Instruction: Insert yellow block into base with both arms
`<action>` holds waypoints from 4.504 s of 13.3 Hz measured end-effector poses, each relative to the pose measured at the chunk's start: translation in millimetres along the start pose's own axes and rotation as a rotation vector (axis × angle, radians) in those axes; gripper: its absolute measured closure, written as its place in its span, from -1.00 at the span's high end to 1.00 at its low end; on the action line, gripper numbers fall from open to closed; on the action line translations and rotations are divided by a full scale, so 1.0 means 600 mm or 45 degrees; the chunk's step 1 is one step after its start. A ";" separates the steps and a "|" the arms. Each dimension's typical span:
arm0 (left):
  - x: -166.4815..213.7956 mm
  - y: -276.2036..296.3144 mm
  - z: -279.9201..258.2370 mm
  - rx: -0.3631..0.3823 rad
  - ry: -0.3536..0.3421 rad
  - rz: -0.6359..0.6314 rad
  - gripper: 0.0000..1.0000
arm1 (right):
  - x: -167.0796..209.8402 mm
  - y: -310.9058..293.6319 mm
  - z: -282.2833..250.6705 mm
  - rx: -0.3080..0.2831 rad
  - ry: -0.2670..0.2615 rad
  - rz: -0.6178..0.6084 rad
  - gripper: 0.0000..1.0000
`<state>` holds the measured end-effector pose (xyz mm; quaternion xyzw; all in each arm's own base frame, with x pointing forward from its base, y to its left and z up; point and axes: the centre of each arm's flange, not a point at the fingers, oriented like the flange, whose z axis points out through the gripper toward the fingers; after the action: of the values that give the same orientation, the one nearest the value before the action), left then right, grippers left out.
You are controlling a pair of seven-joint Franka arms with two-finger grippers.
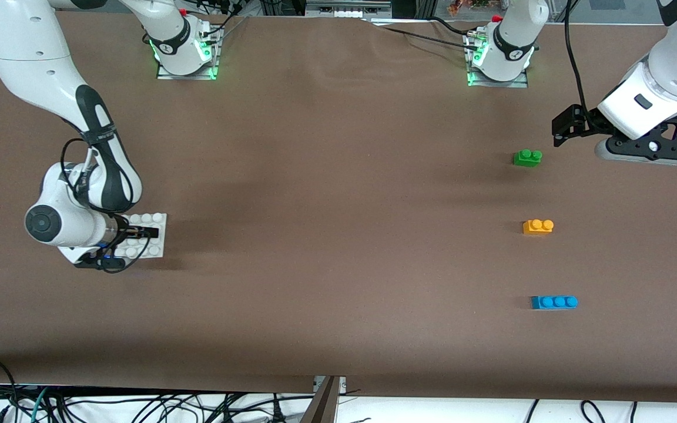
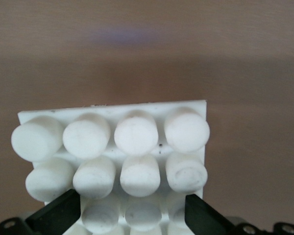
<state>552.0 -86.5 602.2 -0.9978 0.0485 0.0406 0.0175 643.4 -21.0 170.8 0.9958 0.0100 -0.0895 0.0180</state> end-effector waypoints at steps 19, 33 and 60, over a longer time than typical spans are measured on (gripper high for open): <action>0.000 -0.004 0.000 0.000 0.000 -0.006 1.00 | -0.036 -0.453 0.003 0.032 0.122 0.039 1.00; 0.000 -0.004 0.000 0.000 0.000 -0.005 1.00 | -0.088 -0.693 -0.015 0.130 0.201 0.088 1.00; 0.000 -0.007 0.000 0.000 0.000 -0.009 1.00 | -0.151 -0.830 -0.035 0.203 0.284 0.027 1.00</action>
<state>552.6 -82.6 602.1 -0.9980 0.0449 0.0407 0.0174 546.5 475.8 190.9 0.9979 -0.0059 0.0215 -0.0614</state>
